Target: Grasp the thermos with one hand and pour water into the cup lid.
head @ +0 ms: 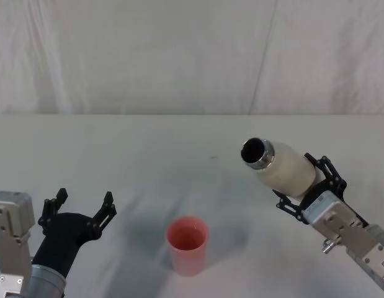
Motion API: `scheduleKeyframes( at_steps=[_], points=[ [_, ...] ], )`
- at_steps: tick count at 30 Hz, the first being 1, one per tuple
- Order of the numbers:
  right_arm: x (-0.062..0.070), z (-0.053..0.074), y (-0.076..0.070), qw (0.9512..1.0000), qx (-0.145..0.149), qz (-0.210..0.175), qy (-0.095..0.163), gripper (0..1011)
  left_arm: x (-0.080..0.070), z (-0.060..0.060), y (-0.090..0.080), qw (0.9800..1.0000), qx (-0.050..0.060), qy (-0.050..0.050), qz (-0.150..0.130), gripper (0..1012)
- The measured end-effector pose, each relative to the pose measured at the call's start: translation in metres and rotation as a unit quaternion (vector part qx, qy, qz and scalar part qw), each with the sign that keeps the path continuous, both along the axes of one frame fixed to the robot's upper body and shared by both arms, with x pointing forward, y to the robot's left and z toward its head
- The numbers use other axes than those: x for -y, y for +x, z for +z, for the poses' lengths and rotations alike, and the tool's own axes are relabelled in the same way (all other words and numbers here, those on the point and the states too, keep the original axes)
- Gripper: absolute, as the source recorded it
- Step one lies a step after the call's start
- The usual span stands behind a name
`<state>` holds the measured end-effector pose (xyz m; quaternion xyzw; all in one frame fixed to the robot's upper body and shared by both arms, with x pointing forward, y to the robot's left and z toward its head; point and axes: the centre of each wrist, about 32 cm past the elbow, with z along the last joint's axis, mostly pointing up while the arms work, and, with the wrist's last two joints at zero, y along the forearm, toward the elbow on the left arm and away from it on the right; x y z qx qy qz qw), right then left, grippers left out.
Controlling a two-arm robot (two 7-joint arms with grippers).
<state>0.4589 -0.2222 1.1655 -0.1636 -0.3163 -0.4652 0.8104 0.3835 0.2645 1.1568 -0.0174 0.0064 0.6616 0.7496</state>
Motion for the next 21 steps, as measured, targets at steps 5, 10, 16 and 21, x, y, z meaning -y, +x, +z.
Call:
scheduleKeyframes(
  at_steps=[5, 10, 16, 21],
  points=[
    [-0.003, 0.005, 0.001, 0.9992, 0.024, 0.014, -0.028, 962, 0.0, 0.0, 0.0, 1.0, 0.0, 0.0, 0.0, 1001],
    [-0.005, 0.008, 0.003, 0.9969, 0.043, 0.028, -0.059, 962, 0.0, 0.0, 0.0, 1.0, 0.0, 0.0, 0.0, 1001],
    [-0.007, 0.01, 0.008, 0.9936, 0.061, 0.04, -0.087, 962, 0.0, 0.0, 0.0, 1.0, 0.0, 0.0, 0.0, 1001],
    [-0.008, 0.011, 0.012, 0.9909, 0.075, 0.047, -0.102, 962, 0.0, 0.0, 0.0, 1.0, 0.0, 0.0, 0.0, 1001]
  ],
)
